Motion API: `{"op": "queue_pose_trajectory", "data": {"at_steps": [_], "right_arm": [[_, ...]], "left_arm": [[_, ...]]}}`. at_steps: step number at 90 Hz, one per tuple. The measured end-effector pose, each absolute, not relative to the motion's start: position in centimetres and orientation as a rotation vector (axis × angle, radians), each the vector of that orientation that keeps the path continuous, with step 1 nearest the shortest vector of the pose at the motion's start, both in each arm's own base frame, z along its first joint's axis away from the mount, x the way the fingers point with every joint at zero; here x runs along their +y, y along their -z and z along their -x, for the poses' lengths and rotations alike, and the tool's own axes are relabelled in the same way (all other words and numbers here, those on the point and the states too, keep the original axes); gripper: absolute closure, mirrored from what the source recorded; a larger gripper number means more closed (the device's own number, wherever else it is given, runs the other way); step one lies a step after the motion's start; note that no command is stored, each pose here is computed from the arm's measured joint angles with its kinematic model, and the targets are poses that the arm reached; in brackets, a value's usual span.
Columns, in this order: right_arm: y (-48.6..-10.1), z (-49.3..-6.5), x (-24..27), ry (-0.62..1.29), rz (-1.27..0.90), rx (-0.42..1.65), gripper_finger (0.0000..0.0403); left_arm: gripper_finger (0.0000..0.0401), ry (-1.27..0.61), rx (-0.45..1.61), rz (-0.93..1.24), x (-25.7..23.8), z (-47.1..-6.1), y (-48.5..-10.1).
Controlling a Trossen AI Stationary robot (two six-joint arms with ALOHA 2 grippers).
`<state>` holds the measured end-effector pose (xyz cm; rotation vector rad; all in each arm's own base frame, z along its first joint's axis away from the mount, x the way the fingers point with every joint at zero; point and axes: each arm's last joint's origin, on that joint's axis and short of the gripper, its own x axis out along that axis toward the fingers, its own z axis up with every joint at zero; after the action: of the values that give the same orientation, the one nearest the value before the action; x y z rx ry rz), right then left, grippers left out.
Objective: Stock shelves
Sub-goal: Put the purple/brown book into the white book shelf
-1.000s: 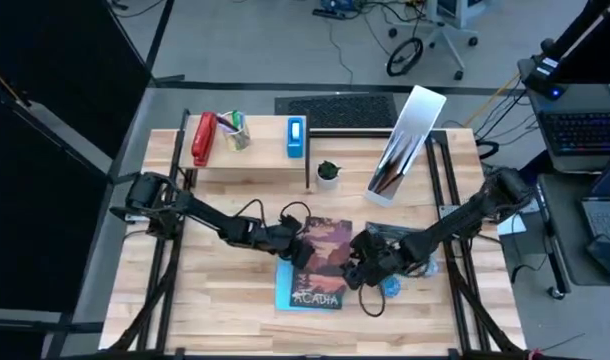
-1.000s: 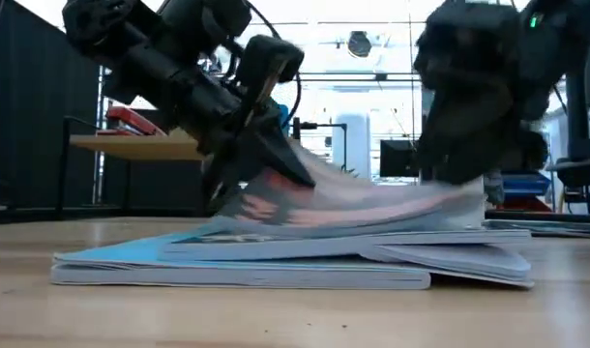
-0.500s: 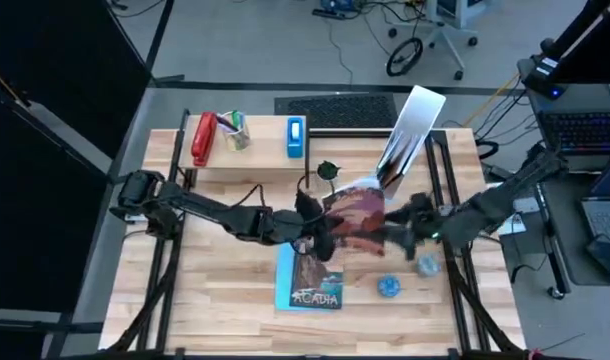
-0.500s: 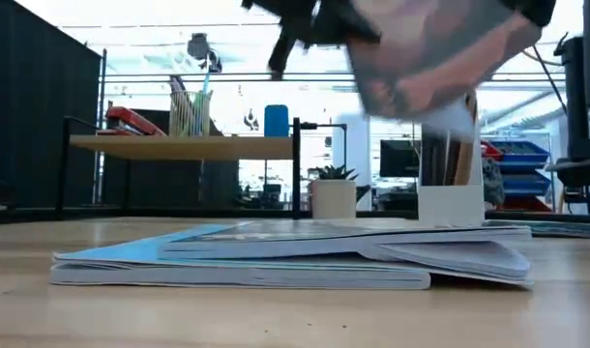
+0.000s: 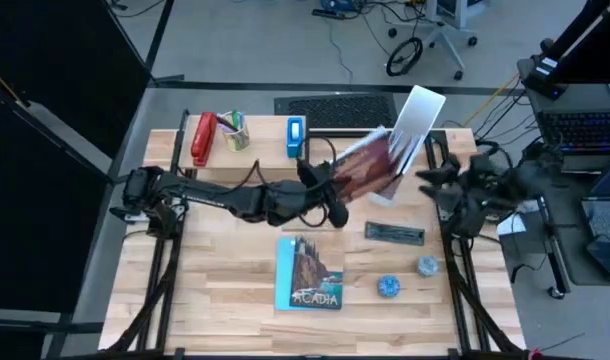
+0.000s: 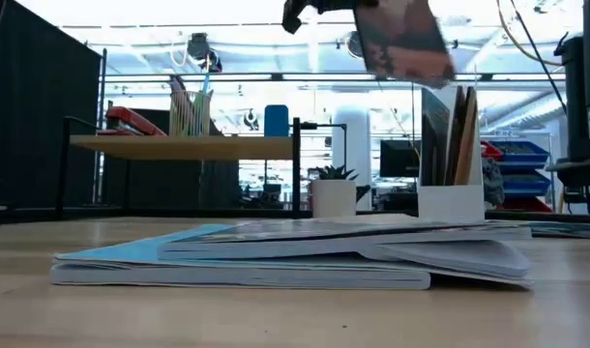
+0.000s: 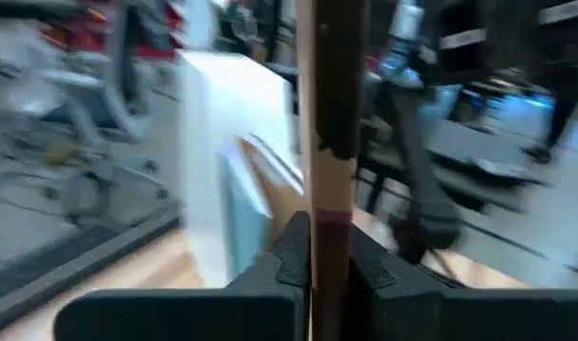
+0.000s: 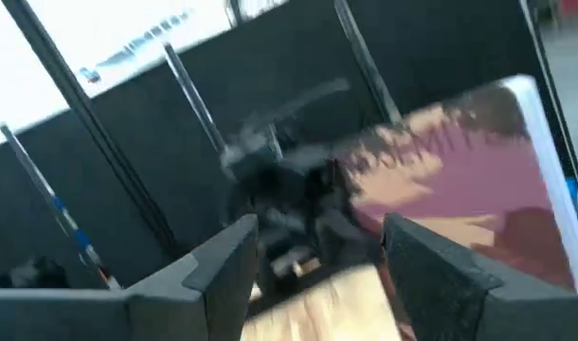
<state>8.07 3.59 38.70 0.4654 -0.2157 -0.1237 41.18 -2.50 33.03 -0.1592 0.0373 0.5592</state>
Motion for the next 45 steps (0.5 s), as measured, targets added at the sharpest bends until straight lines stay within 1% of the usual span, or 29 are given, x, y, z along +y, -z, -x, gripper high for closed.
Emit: {"op": "queue_pose_trajectory", "data": {"at_steps": [4,15,20,35,45], "right_arm": [[-39.1,-7.6,3.2,0.123,-0.457,-0.249,0.0195],[-39.6,-6.5,2.3,0.124,-0.432,-0.306,0.0195],[-39.7,-6.1,2.1,0.126,-0.425,-0.321,0.0195],[-39.8,-5.7,1.7,0.129,-0.409,-0.333,0.0195],[-39.8,-5.7,1.8,0.129,-0.407,-0.331,0.0195]], "left_arm": [[0.0397,-0.586,0.027,0.137,-2.4,-41.2,-33.3],[0.0397,-0.584,-0.088,0.108,-2.6,-42.1,-35.0],[0.0397,-0.613,-0.092,0.076,-2.6,-42.6,-35.6],[0.0397,-0.649,-0.113,0.005,-2.9,-45.9,-36.5],[0.0397,-0.655,-0.163,0.019,-3.1,-47.9,-37.3]]}}
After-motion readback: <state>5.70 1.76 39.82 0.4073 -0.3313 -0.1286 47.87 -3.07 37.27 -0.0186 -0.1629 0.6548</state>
